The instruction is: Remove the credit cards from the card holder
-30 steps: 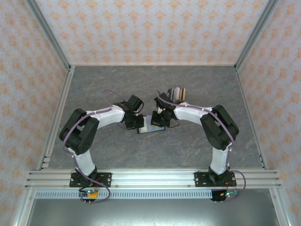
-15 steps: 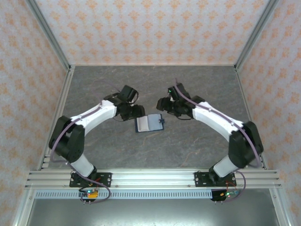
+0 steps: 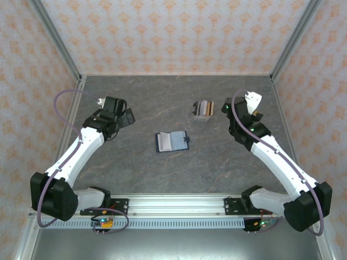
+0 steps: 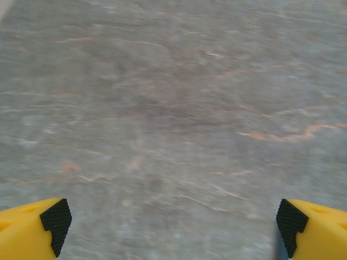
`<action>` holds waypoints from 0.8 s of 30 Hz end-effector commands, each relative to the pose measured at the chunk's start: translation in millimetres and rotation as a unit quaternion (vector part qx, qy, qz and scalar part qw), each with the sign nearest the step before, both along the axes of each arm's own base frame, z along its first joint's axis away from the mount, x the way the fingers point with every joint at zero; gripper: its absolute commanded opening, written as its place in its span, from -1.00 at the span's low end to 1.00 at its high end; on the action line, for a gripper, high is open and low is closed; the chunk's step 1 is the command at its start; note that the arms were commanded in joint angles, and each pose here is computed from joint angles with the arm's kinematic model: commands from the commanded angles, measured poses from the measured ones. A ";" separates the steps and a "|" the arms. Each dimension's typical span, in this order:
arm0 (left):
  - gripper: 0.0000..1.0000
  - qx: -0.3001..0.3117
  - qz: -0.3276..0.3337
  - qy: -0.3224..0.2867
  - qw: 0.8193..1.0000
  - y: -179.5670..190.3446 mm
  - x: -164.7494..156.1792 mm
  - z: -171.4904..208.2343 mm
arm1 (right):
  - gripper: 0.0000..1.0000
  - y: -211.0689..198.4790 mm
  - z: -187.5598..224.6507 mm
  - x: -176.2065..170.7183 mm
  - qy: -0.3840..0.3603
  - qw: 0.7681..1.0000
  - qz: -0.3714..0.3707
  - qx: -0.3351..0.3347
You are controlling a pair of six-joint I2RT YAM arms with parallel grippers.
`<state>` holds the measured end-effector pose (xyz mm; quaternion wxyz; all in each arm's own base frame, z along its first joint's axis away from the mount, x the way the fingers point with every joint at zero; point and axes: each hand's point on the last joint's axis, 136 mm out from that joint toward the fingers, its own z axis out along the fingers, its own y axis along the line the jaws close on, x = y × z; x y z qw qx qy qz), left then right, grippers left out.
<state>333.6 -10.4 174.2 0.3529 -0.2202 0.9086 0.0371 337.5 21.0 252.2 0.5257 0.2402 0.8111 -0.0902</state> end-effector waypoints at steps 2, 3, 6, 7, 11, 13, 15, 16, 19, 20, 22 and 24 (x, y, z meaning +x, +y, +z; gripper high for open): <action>1.00 0.103 0.062 -0.051 0.991 45.1 -0.4 -1.0 | 0.99 -49.1 -11.6 -9.1 -0.025 0.992 -0.098 -0.078; 1.00 0.113 0.070 -0.056 0.990 50.7 -1.6 -1.4 | 0.99 -54.2 -19.6 -9.3 -0.026 0.991 -0.103 -0.076; 1.00 0.122 0.079 -0.049 0.988 63.9 -3.6 -12.2 | 0.99 -63.8 -49.8 -6.3 -0.025 0.991 -0.096 -0.087; 1.00 0.125 0.075 -0.048 0.988 66.2 -1.9 -16.2 | 0.99 -63.6 -59.8 -4.7 -0.017 0.991 -0.086 -0.102; 1.00 0.149 0.058 -0.089 0.983 68.5 6.7 -28.3 | 0.99 -65.7 -98.6 1.5 0.037 0.984 -0.068 -0.158; 1.00 0.146 0.046 -0.106 0.983 68.0 9.2 -24.9 | 0.99 -63.8 -114.0 6.6 0.046 0.986 -0.047 -0.155; 1.00 0.154 0.017 -0.136 0.979 62.2 14.7 -22.8 | 0.99 -62.0 -124.4 11.8 0.047 0.988 -0.028 -0.142; 1.00 0.161 0.007 -0.151 0.975 60.7 16.7 -23.5 | 0.99 -61.0 -128.0 14.9 0.043 0.990 -0.016 -0.132; 1.00 0.165 -0.015 -0.169 0.972 57.2 18.3 -32.5 | 0.99 -59.9 -132.2 22.5 0.019 0.995 0.012 -0.099; 1.00 0.164 -0.021 -0.172 0.971 56.0 18.7 -35.7 | 0.99 -58.7 -131.1 25.2 0.009 0.996 0.023 -0.090; 1.00 0.162 -0.036 -0.182 0.969 52.2 20.6 -41.2 | 0.99 -58.1 -131.6 28.5 -0.001 0.996 0.038 -0.084; 1.00 0.156 -0.045 -0.195 0.967 49.5 22.5 -44.6 | 0.99 -55.3 -130.6 32.2 -0.012 0.995 0.057 -0.082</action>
